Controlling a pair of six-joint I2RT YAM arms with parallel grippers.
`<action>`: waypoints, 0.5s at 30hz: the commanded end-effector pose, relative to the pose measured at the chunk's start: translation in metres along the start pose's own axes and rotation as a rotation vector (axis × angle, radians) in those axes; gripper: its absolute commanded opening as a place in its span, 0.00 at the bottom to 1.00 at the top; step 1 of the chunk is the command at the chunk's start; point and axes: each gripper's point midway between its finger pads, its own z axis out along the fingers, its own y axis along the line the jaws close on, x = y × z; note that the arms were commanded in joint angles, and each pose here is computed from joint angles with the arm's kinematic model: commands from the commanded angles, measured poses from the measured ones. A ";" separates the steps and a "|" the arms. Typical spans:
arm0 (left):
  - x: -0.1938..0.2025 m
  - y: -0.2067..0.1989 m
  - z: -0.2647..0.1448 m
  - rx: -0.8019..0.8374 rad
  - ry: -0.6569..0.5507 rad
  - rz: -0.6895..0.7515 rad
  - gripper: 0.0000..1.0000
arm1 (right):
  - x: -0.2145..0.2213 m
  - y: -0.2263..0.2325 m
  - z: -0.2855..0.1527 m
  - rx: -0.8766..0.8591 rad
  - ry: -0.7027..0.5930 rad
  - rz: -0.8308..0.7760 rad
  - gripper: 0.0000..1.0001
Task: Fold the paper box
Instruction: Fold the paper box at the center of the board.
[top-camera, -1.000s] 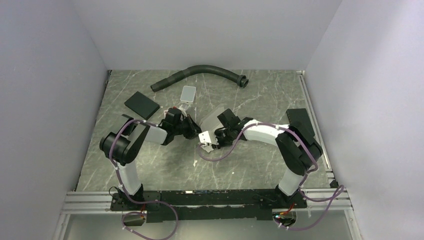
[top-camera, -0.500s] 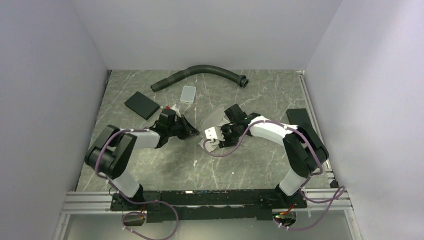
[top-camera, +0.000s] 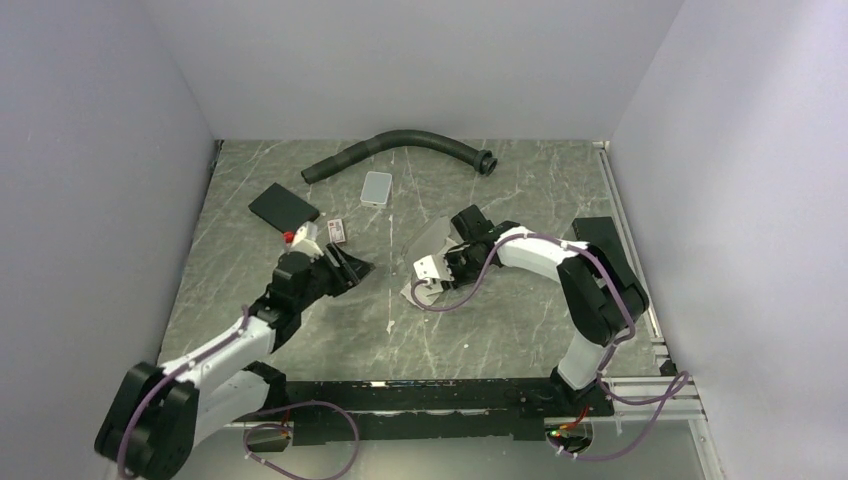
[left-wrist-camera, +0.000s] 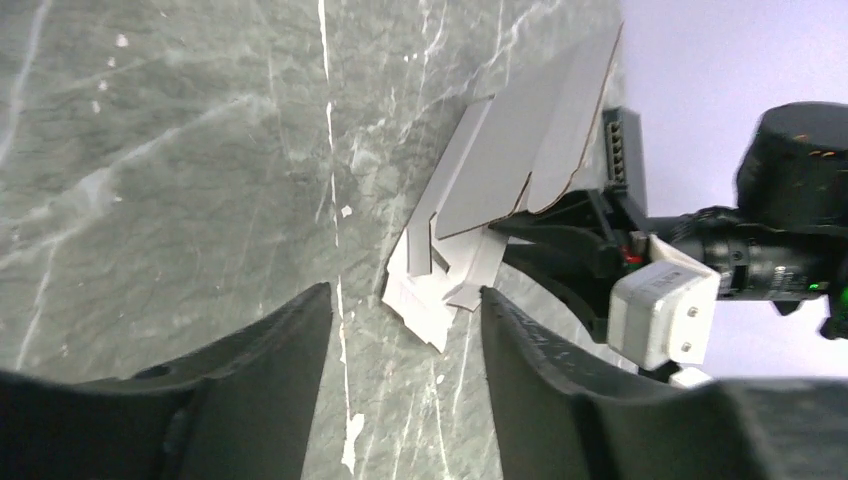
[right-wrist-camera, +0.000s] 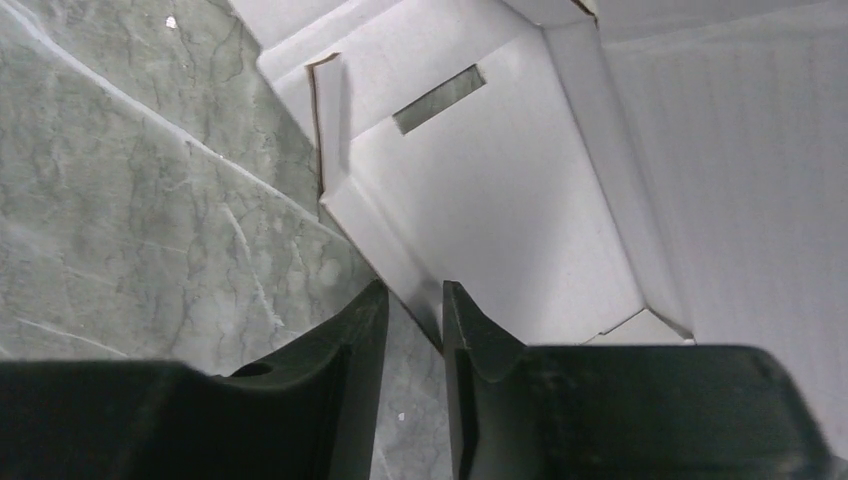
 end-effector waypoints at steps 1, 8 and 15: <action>-0.017 -0.008 -0.014 0.063 -0.096 -0.043 0.66 | -0.006 -0.012 -0.002 0.002 -0.019 -0.039 0.27; 0.005 -0.043 -0.012 0.235 0.079 -0.031 0.43 | -0.020 -0.006 -0.002 -0.026 -0.062 -0.038 0.10; 0.030 -0.053 0.009 0.246 0.142 -0.064 0.35 | -0.043 0.003 0.007 -0.083 -0.100 0.052 0.00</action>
